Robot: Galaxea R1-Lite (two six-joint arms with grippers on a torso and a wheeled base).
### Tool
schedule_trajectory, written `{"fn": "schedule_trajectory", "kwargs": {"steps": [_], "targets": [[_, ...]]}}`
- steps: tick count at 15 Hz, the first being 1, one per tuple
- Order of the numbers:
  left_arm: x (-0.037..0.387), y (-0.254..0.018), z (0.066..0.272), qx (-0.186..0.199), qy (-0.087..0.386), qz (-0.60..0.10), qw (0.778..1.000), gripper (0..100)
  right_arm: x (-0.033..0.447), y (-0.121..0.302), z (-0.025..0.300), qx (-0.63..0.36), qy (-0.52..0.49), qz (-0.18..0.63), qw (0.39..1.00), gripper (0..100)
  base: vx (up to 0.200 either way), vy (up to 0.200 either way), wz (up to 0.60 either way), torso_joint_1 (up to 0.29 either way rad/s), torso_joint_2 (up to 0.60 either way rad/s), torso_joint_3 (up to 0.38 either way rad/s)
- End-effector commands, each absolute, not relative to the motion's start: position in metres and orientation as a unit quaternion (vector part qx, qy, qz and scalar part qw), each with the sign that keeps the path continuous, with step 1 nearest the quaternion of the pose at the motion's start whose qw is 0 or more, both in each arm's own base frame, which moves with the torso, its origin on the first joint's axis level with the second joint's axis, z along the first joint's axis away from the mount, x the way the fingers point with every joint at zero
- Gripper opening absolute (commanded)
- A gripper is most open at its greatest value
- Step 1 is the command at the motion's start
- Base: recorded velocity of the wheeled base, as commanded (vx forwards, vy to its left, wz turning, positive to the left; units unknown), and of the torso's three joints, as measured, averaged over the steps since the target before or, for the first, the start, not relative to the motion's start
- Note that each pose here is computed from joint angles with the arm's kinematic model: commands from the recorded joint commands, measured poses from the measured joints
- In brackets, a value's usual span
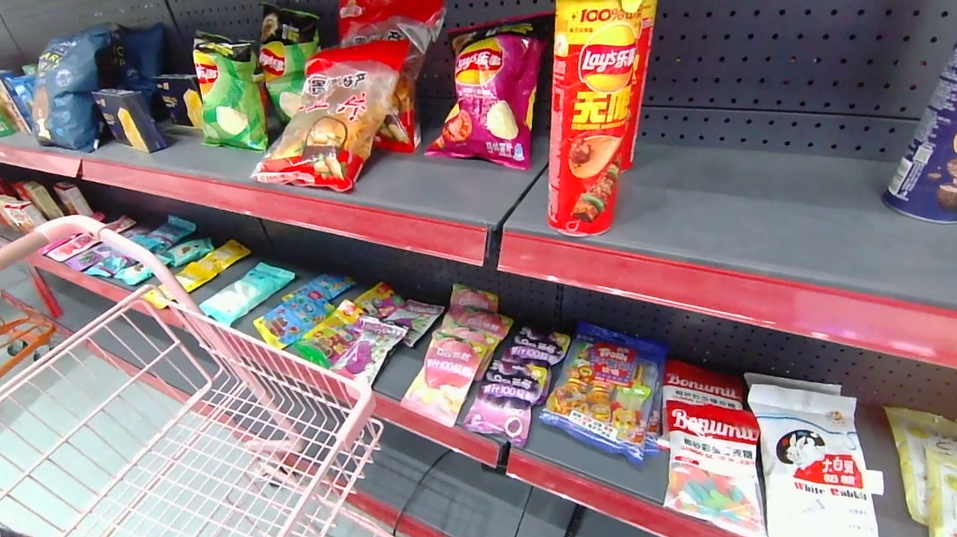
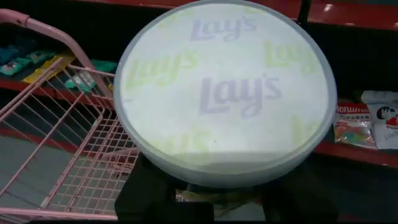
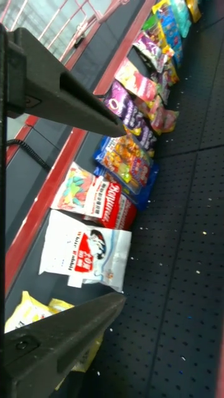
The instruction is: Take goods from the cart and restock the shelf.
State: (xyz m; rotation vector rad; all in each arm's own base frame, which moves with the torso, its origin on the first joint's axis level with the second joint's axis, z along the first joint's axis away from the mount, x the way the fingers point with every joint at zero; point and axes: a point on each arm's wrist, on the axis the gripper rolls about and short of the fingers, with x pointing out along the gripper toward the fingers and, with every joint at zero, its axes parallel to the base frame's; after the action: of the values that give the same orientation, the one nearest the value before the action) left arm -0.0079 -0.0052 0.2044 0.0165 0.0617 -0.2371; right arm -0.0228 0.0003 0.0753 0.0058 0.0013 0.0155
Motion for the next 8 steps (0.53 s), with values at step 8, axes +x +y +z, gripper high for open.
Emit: {"fn": "schedule_trajectory", "kwargs": {"steps": [8], "targets": [[-0.024,-0.005,0.174,0.018,0.015,-0.105,0.994,0,-0.023,0.0,0.075,0.003,0.001,0.008,1.0,100,0.0,0.0,0.0,0.19,-0.53,-0.34]]}}
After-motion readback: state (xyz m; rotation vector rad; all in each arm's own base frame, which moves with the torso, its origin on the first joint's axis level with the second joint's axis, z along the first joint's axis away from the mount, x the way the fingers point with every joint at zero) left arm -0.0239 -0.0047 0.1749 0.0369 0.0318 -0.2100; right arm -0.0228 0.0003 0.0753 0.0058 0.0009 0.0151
